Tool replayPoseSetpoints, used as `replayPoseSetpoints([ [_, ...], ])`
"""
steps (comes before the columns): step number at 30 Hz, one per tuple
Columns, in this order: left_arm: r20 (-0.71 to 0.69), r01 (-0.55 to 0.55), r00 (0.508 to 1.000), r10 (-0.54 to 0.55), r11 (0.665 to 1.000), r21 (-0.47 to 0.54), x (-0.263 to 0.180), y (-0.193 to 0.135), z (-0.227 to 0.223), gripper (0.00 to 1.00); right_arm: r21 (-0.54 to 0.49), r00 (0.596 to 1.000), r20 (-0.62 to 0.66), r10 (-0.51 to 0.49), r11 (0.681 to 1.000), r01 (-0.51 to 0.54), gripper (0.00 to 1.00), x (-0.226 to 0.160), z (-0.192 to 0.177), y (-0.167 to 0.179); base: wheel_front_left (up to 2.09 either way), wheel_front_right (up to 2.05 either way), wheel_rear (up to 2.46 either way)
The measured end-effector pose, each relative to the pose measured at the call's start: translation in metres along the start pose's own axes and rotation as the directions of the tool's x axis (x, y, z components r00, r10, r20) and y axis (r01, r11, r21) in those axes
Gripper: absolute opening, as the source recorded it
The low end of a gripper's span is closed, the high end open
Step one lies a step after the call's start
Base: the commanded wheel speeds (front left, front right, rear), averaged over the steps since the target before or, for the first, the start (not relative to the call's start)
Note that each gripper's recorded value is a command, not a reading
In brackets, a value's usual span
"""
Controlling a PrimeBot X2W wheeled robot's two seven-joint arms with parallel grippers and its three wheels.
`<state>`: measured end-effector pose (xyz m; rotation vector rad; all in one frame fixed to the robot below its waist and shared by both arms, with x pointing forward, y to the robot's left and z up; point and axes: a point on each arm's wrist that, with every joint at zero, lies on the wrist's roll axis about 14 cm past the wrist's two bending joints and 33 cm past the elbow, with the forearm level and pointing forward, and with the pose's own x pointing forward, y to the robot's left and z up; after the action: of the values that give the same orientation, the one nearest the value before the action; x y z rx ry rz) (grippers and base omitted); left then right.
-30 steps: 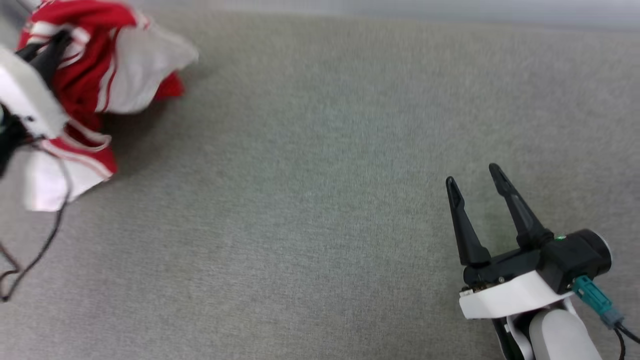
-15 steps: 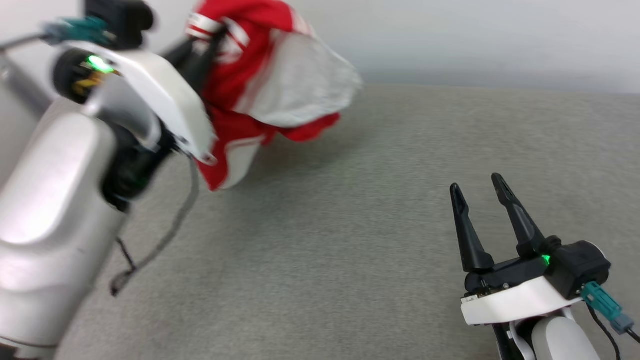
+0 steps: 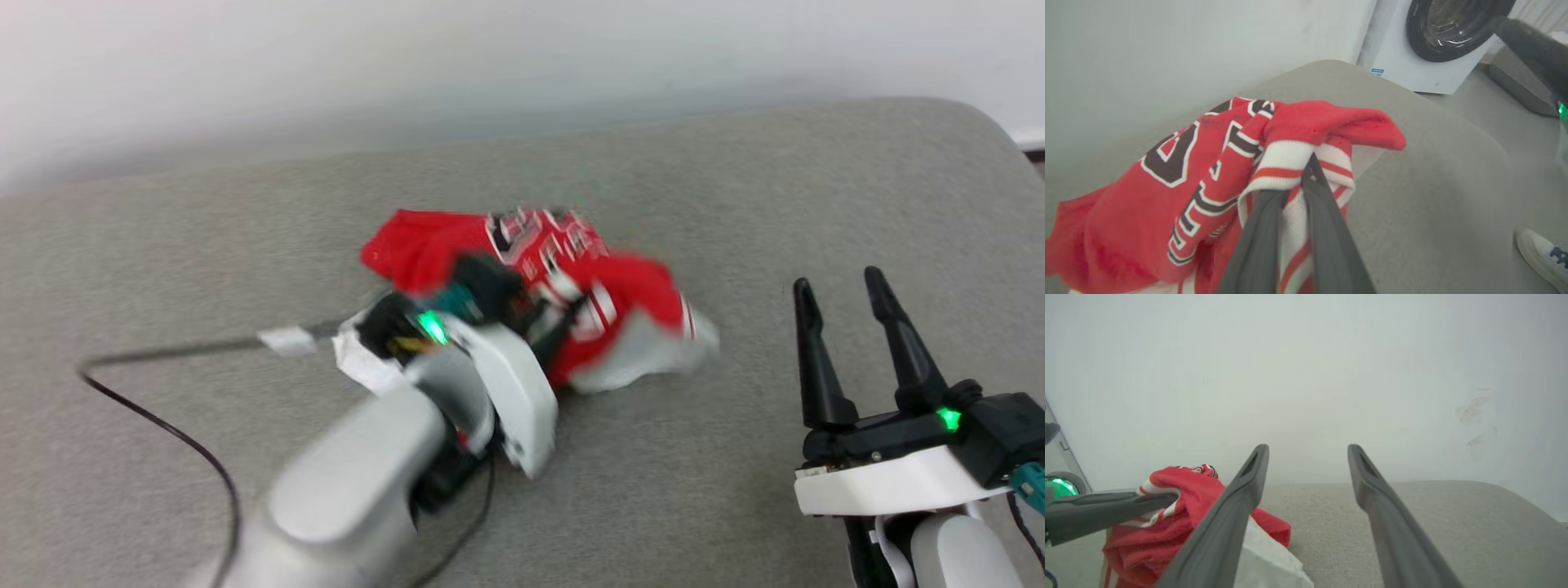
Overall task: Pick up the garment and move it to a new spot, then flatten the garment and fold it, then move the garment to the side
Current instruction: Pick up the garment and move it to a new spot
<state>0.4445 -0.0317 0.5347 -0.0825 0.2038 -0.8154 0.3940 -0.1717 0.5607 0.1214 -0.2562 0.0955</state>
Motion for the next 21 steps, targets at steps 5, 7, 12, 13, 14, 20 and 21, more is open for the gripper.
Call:
replayPoseSetpoints([
  [5,-0.149,0.104,0.983,-0.106,0.994,-0.023,0.009,-0.046,-0.074,0.00,-0.020,0.998,-0.005,-0.055,0.998,0.055,1.00,-0.007,0.001,-0.019,0.00,0.00,0.00],
  [7,-0.201,0.120,0.971,-0.127,0.992,-0.045,0.005,-0.057,-0.100,0.56,-0.020,0.998,-0.005,-0.066,0.998,0.066,1.00,-0.007,0.001,-0.022,0.00,0.00,0.00],
  [12,-0.242,0.115,0.962,-0.122,0.992,-0.044,-0.004,-0.061,-0.126,1.00,-0.007,0.999,-0.021,-0.046,0.999,0.046,1.00,-0.006,-0.006,-0.015,0.00,0.00,0.00],
  [13,-0.230,0.111,0.965,-0.122,0.992,-0.060,-0.005,-0.062,-0.124,1.00,-0.003,0.999,-0.024,-0.039,0.999,0.039,1.00,-0.005,-0.007,-0.012,0.00,0.00,0.00],
  [14,-0.211,0.104,0.971,-0.116,0.992,-0.065,-0.005,-0.062,-0.121,1.00,0.000,0.999,-0.026,-0.030,1.000,0.030,1.00,-0.004,-0.008,-0.010,0.00,0.00,0.00],
  [20,-0.077,0.005,0.997,-0.008,0.999,-0.048,-0.020,-0.032,-0.087,1.00,0.017,0.999,-0.029,0.014,1.000,-0.013,1.00,-0.003,-0.010,0.006,0.00,0.00,0.00],
  [21,-0.044,-0.023,0.999,0.021,0.999,-0.045,-0.024,-0.024,-0.078,1.00,0.017,0.999,-0.027,0.022,1.000,-0.021,1.00,-0.003,-0.010,0.009,0.00,0.00,0.00],
])
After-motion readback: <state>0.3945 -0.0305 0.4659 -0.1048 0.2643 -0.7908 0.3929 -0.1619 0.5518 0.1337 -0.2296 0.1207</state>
